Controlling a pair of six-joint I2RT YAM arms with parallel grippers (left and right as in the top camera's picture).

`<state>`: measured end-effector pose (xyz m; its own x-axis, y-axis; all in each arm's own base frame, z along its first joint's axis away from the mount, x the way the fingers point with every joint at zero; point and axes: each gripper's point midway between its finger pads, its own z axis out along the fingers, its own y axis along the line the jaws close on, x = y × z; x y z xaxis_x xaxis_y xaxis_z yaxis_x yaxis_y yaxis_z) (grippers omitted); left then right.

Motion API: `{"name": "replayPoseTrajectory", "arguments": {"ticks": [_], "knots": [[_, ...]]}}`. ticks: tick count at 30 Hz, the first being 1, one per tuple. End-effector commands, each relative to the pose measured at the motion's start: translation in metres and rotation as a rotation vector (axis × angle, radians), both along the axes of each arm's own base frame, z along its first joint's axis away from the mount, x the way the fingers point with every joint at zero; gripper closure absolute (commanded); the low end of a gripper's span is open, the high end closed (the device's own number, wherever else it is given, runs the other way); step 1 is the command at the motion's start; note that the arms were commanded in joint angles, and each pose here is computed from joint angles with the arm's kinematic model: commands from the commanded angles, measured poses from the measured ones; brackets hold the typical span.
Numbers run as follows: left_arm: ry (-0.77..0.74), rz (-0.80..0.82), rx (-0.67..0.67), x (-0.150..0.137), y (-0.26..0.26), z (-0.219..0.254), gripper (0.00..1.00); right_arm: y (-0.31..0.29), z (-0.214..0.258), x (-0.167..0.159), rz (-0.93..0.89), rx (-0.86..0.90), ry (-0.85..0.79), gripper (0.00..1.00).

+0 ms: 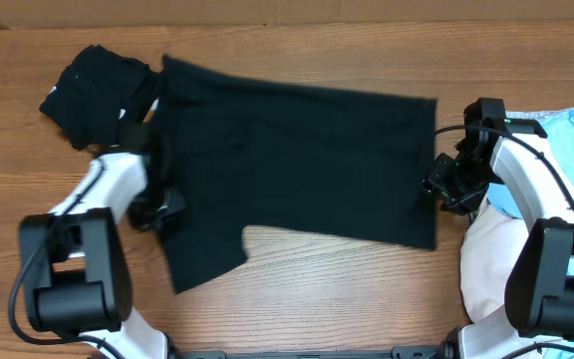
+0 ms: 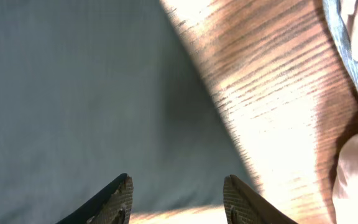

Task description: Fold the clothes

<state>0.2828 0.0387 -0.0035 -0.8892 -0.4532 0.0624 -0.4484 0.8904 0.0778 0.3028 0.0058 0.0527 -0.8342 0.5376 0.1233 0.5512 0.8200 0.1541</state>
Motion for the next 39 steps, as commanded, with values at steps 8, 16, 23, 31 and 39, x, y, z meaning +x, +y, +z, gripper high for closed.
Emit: {"name": "replayPoseTrajectory", "arguments": {"ticks": [8,16,23,31,39], "knots": [[0.050,0.194,-0.087,-0.017,0.056,-0.005,0.96,0.043,-0.022,0.000,0.149,0.162,-0.084,0.50],[0.018,0.174,-0.079,0.002,0.061,0.018,0.80,0.034,-0.013,0.065,0.123,0.132,-0.356,0.49],[-0.014,0.164,-0.072,0.018,0.067,0.038,0.66,0.040,-0.010,0.076,0.134,0.148,-0.403,0.48],[-0.019,0.155,-0.071,0.019,0.067,0.038,0.67,0.043,-0.029,0.071,0.155,0.102,-0.351,0.53],[-0.016,0.134,-0.074,0.018,0.067,0.038,0.67,0.019,-0.022,0.102,0.144,0.009,-0.477,0.41]]}}
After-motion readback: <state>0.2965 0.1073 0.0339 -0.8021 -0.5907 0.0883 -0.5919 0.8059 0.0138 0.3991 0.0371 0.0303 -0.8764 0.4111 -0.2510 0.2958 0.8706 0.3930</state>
